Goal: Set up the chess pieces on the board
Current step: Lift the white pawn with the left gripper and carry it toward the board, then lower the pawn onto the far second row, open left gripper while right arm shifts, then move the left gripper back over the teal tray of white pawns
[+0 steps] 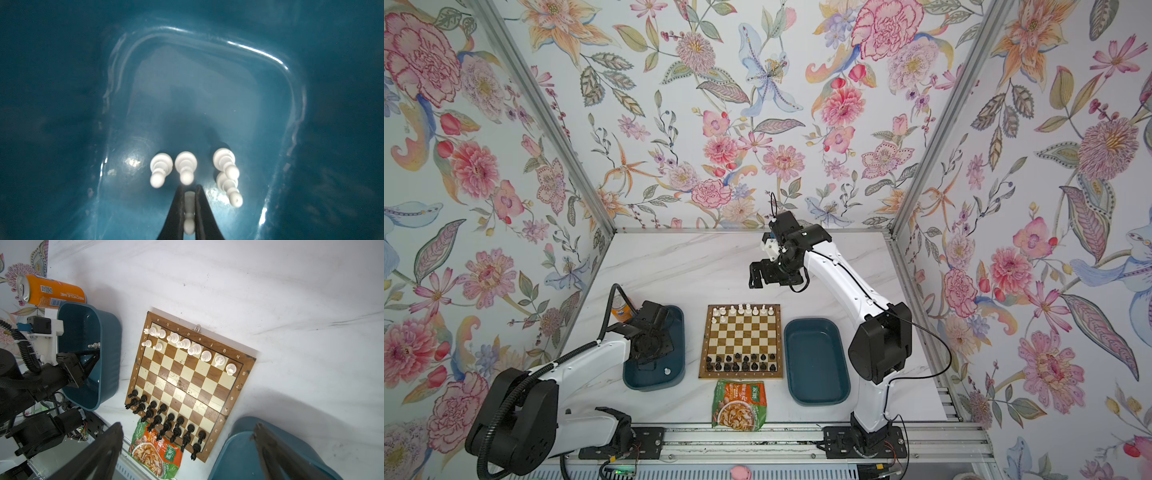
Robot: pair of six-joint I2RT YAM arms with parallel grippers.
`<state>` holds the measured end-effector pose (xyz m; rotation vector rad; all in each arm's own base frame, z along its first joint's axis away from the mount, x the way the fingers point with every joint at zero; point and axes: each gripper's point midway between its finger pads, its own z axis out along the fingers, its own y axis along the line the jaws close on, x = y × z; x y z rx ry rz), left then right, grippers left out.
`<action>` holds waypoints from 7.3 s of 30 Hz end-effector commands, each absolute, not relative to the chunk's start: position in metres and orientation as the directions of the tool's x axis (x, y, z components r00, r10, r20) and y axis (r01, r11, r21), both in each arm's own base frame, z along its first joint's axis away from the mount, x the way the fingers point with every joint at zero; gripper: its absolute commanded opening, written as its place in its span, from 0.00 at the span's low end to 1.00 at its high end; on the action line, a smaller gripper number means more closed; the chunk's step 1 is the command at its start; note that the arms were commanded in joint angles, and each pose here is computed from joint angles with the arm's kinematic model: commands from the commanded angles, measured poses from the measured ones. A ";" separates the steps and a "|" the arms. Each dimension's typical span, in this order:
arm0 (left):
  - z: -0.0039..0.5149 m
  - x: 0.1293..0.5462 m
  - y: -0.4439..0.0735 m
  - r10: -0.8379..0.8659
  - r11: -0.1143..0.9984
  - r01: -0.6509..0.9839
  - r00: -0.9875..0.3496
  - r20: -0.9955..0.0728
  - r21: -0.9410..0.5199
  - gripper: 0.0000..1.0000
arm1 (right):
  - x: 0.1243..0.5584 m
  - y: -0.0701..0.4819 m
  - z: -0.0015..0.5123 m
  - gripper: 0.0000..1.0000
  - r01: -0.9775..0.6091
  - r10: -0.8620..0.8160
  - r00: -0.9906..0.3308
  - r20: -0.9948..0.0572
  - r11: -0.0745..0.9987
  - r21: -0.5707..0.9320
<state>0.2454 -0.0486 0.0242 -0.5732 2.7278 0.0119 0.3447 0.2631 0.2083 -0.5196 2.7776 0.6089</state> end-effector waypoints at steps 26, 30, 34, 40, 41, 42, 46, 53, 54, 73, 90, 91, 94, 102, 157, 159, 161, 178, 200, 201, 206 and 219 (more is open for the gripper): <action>0.119 0.265 -0.052 -0.372 0.927 -0.352 -0.821 -0.434 -0.129 0.09 | 0.342 0.264 0.222 0.99 -0.410 -0.293 -0.893 -0.341 0.842 0.351; 0.134 0.274 -0.059 -0.377 0.926 -0.339 -0.808 -0.452 -0.166 0.08 | 0.341 0.261 0.223 0.99 -0.408 -0.290 -0.893 -0.344 0.844 0.348; 0.150 0.284 -0.067 -0.375 0.927 -0.323 -0.797 -0.474 -0.191 0.09 | 0.340 0.257 0.225 0.99 -0.403 -0.283 -0.895 -0.346 0.846 0.349; 0.171 0.302 -0.097 -0.330 0.943 -0.260 -0.796 -0.508 -0.207 0.09 | 0.339 0.249 0.227 0.99 -0.389 -0.267 -0.898 -0.349 0.852 0.349; 0.175 0.305 -0.104 -0.321 0.946 -0.247 -0.796 -0.514 -0.208 0.09 | 0.339 0.247 0.226 0.99 -0.385 -0.263 -0.900 -0.349 0.855 0.349; 0.178 0.308 -0.112 -0.308 0.950 -0.230 -0.797 -0.520 -0.209 0.09 | 0.338 0.245 0.226 0.99 -0.383 -0.261 -0.900 -0.349 0.855 0.349; 0.185 0.321 -0.147 -0.262 0.961 -0.165 -0.804 -0.533 -0.222 0.09 | 0.336 0.232 0.225 0.99 -0.362 -0.241 -0.907 -0.346 0.865 0.348; 0.175 0.335 -0.214 -0.160 0.972 -0.041 -0.839 -0.520 -0.233 0.08 | 0.329 0.197 0.223 0.99 -0.293 -0.174 -0.925 -0.338 0.893 0.341; 0.169 0.338 -0.225 -0.138 0.974 -0.024 -0.848 -0.512 -0.224 0.08 | 0.328 0.191 0.222 0.99 -0.281 -0.163 -0.927 -0.337 0.897 0.341; 0.097 0.320 -0.277 -0.022 0.984 0.054 -0.913 -0.407 -0.172 0.09 | 0.311 0.140 0.223 0.99 -0.192 -0.060 -0.937 -0.343 0.911 0.365; 0.057 0.321 -0.257 -0.004 0.996 0.028 -0.931 -0.365 -0.083 0.12 | 0.312 0.142 0.223 0.99 -0.187 -0.052 -0.942 -0.332 0.903 0.386; 0.056 0.322 -0.255 -0.005 0.996 0.026 -0.931 -0.365 -0.082 0.12 | 0.312 0.142 0.222 0.99 -0.185 -0.051 -0.942 -0.332 0.904 0.386; 0.054 0.324 -0.251 -0.007 0.997 0.021 -0.928 -0.371 -0.071 0.13 | 0.312 0.141 0.222 0.99 -0.181 -0.048 -0.943 -0.330 0.904 0.386; 0.046 0.331 -0.248 0.000 0.998 0.024 -0.929 -0.370 -0.061 0.15 | 0.314 0.141 0.224 0.99 -0.175 -0.039 -0.941 -0.335 0.906 0.386; 0.058 0.359 -0.256 0.042 0.998 0.061 -0.922 -0.385 -0.035 0.27 | 0.318 0.137 0.220 0.99 -0.148 -0.017 -0.946 -0.324 0.911 0.384; 0.066 0.361 -0.259 0.041 0.997 0.062 -0.920 -0.391 -0.043 0.28 | 0.318 0.138 0.219 0.99 -0.148 -0.019 -0.947 -0.319 0.911 0.385; 0.076 0.364 -0.262 0.035 0.996 0.064 -0.914 -0.405 -0.058 0.28 | 0.318 0.138 0.220 0.99 -0.148 -0.017 -0.947 -0.321 0.910 0.387; 0.163 0.343 -0.173 -0.179 0.983 -0.131 -0.827 -0.534 -0.127 0.42 | 0.332 0.199 0.237 0.99 -0.296 -0.144 -0.919 -0.367 0.866 0.402; 0.064 0.217 -0.077 -0.440 0.898 -0.399 -0.792 -0.424 -0.187 0.39 | 0.341 0.297 0.231 0.99 -0.457 -0.330 -0.880 -0.342 0.787 0.416; 0.062 0.220 -0.079 -0.432 0.902 -0.390 -0.797 -0.422 -0.186 0.38 | 0.342 0.297 0.231 0.99 -0.455 -0.329 -0.881 -0.341 0.788 0.415; 0.055 0.233 -0.082 -0.403 0.915 -0.370 -0.817 -0.412 -0.161 0.37 | 0.341 0.293 0.229 0.99 -0.445 -0.323 -0.884 -0.337 0.801 0.400; 0.046 0.260 -0.072 -0.357 0.932 -0.348 -0.847 -0.394 -0.097 0.31 | 0.346 0.273 0.226 0.99 -0.406 -0.289 -0.898 -0.332 0.833 0.375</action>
